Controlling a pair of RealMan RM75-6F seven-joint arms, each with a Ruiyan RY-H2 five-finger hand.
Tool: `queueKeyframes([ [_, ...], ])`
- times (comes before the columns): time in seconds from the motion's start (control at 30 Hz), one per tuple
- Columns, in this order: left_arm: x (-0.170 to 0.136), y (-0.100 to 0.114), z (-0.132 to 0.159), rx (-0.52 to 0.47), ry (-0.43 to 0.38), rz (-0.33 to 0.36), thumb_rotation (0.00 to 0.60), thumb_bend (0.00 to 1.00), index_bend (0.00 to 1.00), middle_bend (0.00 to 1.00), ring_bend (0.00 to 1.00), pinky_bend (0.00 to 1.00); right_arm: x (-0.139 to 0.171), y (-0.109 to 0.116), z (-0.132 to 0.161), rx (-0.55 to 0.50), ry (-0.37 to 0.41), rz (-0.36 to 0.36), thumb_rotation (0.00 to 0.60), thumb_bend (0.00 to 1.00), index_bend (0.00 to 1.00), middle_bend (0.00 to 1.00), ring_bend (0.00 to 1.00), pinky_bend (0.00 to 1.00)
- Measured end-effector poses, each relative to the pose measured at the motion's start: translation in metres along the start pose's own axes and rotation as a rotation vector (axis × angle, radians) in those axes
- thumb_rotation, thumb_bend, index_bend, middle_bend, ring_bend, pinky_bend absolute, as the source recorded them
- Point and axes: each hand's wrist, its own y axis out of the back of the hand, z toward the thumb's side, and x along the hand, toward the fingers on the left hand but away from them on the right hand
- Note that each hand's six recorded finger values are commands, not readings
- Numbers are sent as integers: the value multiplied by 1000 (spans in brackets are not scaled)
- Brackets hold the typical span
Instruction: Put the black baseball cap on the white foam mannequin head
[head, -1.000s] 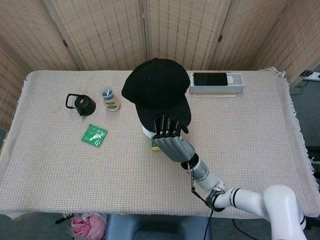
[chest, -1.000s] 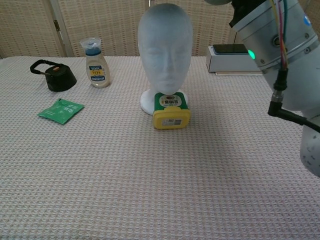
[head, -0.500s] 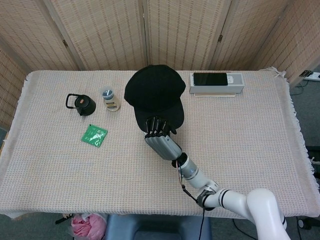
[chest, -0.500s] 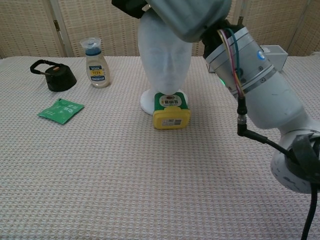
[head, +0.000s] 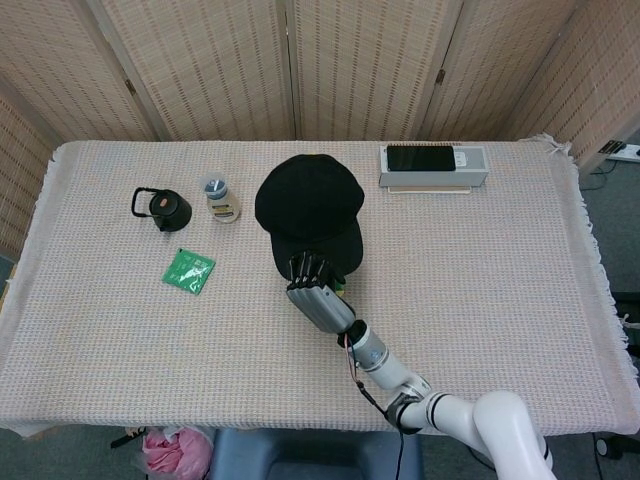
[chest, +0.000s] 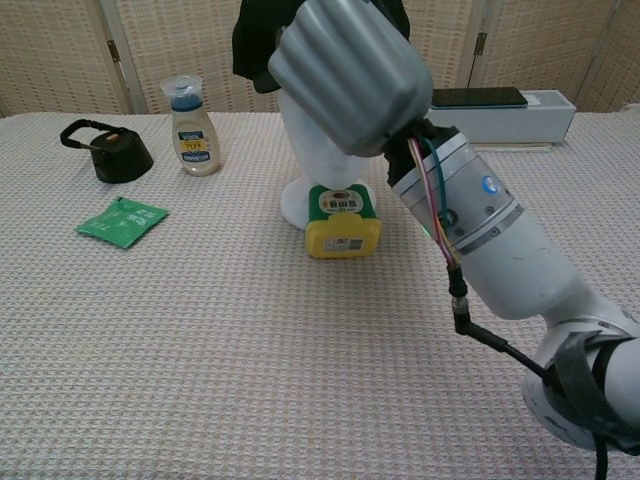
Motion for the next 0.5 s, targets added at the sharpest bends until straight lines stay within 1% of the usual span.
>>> queueKeyframes([
  [0.07,1,-1,-1,1,3,-4,600,73,174,55,40,136,4,1,2,-14,9,-2,600,503,772,679,693,890],
  [0.13,2,-1,-1,1,7,-4,600,73,174,55,40,136,8,1,5,-21,22,-2,600,421,752,633,685,885],
  [0.17,2,-1,-1,0,7,-3,600,73,174,55,41,136,11,1,5,-24,25,5,600,365,692,579,664,866],
  [0.2,1,0,-1,0,6,-2,600,73,174,55,41,136,13,0,6,-28,27,16,600,325,607,531,638,837],
  [0.23,1,0,-1,0,5,-1,600,73,174,55,41,136,15,0,7,-34,27,35,600,288,467,466,587,786],
  [0.27,1,0,0,1,4,0,600,73,174,56,41,136,16,-1,7,-39,25,53,600,253,312,389,516,727],
  [0.3,1,0,0,3,2,0,600,73,174,55,41,136,18,-1,7,-45,23,72,600,236,239,345,473,700],
  [0.33,0,0,0,4,1,0,600,73,175,55,41,136,19,0,7,-53,19,95,600,208,142,269,404,664],
  [0.37,0,-1,1,4,1,0,600,73,176,56,40,136,20,0,7,-60,17,110,600,182,76,207,354,641],
  [0.43,0,-1,0,4,2,-4,600,73,179,75,41,136,22,3,6,-76,13,145,600,150,18,145,307,612],
  [0.5,1,-2,0,0,4,-14,600,73,182,102,41,136,24,4,3,-89,10,175,600,127,1,109,280,592],
])
